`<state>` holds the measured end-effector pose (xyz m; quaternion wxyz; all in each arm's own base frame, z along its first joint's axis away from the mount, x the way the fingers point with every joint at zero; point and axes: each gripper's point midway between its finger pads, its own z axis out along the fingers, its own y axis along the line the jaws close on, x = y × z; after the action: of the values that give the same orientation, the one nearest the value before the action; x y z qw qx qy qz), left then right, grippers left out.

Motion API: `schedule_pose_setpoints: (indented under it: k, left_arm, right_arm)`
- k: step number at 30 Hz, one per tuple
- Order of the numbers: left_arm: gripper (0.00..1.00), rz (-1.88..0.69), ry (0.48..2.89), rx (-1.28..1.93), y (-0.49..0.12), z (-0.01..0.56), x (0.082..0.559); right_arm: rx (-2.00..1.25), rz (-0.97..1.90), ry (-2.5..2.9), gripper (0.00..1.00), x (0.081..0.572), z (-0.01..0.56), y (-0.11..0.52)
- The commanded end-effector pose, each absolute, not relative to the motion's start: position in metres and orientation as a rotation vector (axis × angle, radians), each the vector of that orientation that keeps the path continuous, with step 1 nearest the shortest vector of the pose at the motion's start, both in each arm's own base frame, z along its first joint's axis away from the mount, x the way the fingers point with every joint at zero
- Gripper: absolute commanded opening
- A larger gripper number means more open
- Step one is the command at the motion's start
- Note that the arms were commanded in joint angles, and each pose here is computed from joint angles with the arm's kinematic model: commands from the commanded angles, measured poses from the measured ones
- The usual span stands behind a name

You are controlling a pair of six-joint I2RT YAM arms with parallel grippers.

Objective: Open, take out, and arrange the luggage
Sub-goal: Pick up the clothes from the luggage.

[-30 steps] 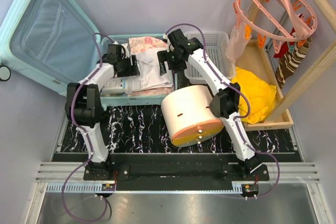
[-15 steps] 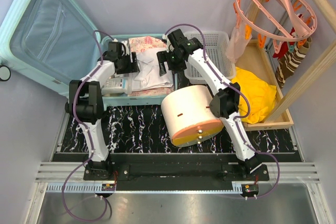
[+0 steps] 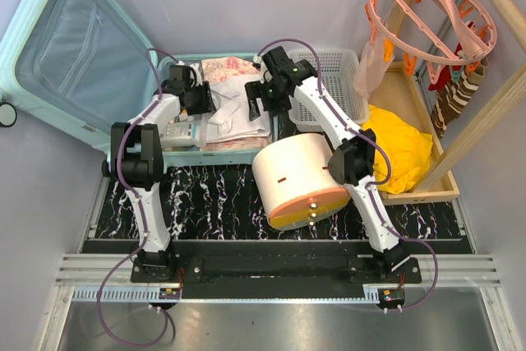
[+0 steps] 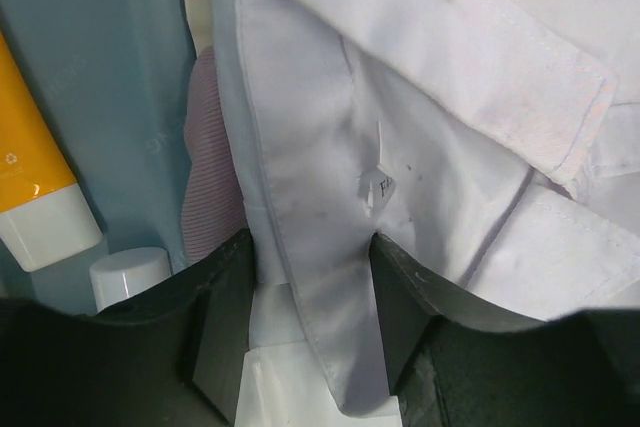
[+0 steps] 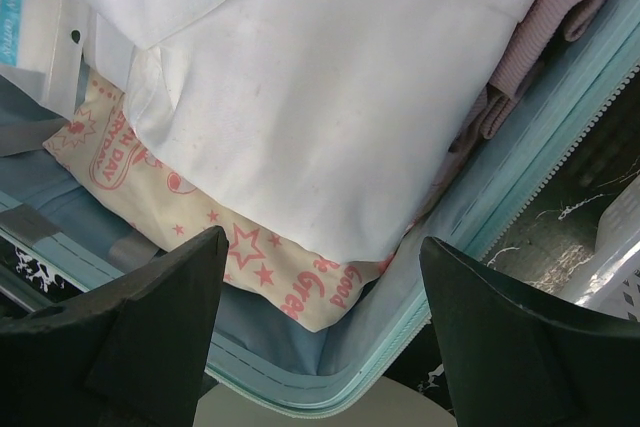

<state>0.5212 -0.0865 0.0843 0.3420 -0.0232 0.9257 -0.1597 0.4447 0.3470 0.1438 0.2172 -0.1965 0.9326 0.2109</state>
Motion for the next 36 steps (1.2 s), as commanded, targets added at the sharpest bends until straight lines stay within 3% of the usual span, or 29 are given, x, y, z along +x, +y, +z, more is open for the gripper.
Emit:
schedule_pose_setpoints:
  k: [1, 3, 8, 9, 11, 22, 36]
  left_arm:
    - [0.45, -0.458, 2.321, -0.039, -0.092, 0.108, 0.538]
    - [0.35, -0.461, 2.311, -0.042, -0.092, 0.113, 0.538]
    - [0.22, -0.487, 2.275, -0.045, -0.095, 0.131, 0.54]
    - [0.11, -0.494, 2.266, -0.042, -0.097, 0.136, 0.54]
    - [0.03, -0.515, 2.24, -0.049, -0.099, 0.148, 0.542]
    - [0.0, -0.648, 2.131, -0.078, -0.114, 0.205, 0.536]
    - [0.0, -0.845, 1.969, -0.02, -0.138, 0.284, 0.518]
  right_arm:
    - [-0.598, 0.574, 2.669, 0.87, 0.436, 0.097, 0.357]
    - [-0.6, 0.574, 2.669, 0.87, 0.436, 0.097, 0.357]
    - [-0.604, 0.571, 2.669, 0.88, 0.436, 0.096, 0.356]
    - [-0.606, 0.57, 2.669, 0.88, 0.436, 0.096, 0.356]
    - [-0.604, 0.569, 2.672, 0.88, 0.435, 0.096, 0.356]
    - [-0.606, 0.475, 2.637, 0.88, 0.444, 0.109, 0.341]
    - [-0.527, 0.485, 2.464, 0.92, 0.45, 0.2, 0.327]
